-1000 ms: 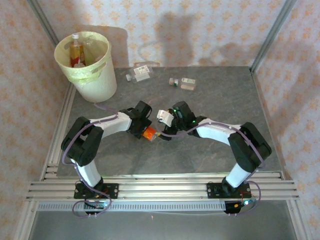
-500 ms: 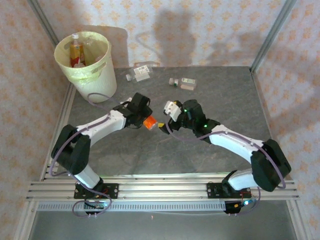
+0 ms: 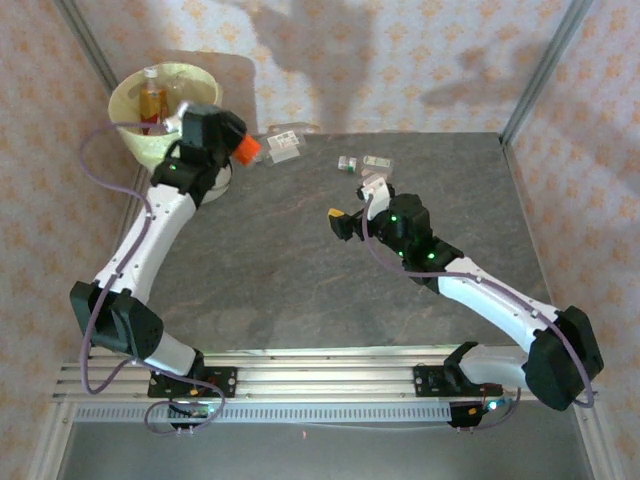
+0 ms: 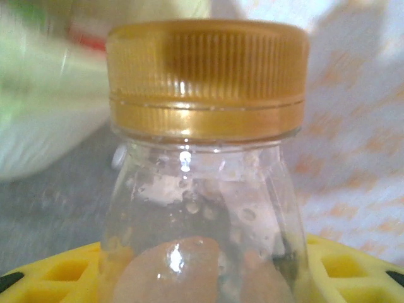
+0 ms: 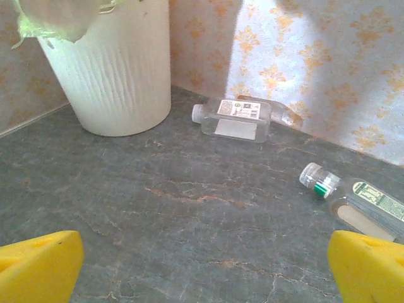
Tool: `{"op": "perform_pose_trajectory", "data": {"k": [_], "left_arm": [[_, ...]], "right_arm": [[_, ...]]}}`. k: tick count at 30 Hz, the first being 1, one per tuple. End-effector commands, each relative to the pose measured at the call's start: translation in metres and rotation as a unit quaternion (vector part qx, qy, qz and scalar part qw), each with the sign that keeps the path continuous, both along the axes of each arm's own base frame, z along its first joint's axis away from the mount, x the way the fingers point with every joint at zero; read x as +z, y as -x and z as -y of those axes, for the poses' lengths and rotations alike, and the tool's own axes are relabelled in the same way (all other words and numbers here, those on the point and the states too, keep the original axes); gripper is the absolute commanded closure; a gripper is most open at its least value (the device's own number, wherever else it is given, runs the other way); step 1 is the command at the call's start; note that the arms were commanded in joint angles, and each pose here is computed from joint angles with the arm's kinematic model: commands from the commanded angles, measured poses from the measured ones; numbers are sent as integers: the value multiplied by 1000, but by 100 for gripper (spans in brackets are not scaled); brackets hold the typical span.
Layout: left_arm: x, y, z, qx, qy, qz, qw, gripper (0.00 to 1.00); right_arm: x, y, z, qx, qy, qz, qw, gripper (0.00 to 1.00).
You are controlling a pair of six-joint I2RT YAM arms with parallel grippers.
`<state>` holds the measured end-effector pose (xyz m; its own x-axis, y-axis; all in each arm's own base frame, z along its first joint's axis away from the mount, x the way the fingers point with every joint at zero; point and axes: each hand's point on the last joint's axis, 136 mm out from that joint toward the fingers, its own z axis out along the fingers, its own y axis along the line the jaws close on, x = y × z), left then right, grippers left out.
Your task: Put the plastic bottles in the bin
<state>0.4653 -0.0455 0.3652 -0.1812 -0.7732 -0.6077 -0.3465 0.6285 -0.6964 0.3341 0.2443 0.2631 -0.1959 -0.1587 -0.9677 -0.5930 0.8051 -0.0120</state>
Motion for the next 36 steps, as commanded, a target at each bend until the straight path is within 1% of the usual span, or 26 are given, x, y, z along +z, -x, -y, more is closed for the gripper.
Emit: {"op": "perform_pose_trajectory", "data": {"k": [1,2,5,8,11,13,15,20,24,28,32,33,34,36], "left_arm": [[36,3,-23,33,-71,6,997,46],[44,2,-32,49,-80,11,996,46],[60,-3,-64,93,-83,41,991,45],[71,-6,-103,141,-90,57,984,45],[81,-4,-135,187,-128,60,972,46],[87,-5,-149,201,-156,66,965,45],[88,-7,-163,209,-174,59,961,45],[73,-10,-200,241,-224,0,944,45],[53,-22,-217,239,-246,-40,939,44],[32,-27,-232,256,-264,-99,925,43],[20,-35,-240,262,-268,-132,917,36],[20,-34,-242,267,-270,-141,914,30],[22,-34,-243,273,-270,-147,912,21],[24,-33,-245,279,-266,-155,910,12]], "right_arm": [[-2,-5,14,-41,-10,-1,999,1],[8,-1,19,-45,-20,9,999,1],[11,1,25,-55,-22,13,998,1],[13,4,28,-55,-13,20,998,1],[12,7,32,-59,-7,21,998,1],[10,8,33,-59,-5,20,998,1],[9,10,34,-59,-7,18,998,1],[4,14,37,-58,-1,13,998,1],[3,16,37,-55,3,13,998,1],[5,18,36,-49,3,12,999,1],[7,21,38,-46,9,15,999,1],[7,22,39,-47,13,15,999,1],[6,22,40,-48,18,16,999,1],[4,22,42,-52,25,15,998,1]]}}
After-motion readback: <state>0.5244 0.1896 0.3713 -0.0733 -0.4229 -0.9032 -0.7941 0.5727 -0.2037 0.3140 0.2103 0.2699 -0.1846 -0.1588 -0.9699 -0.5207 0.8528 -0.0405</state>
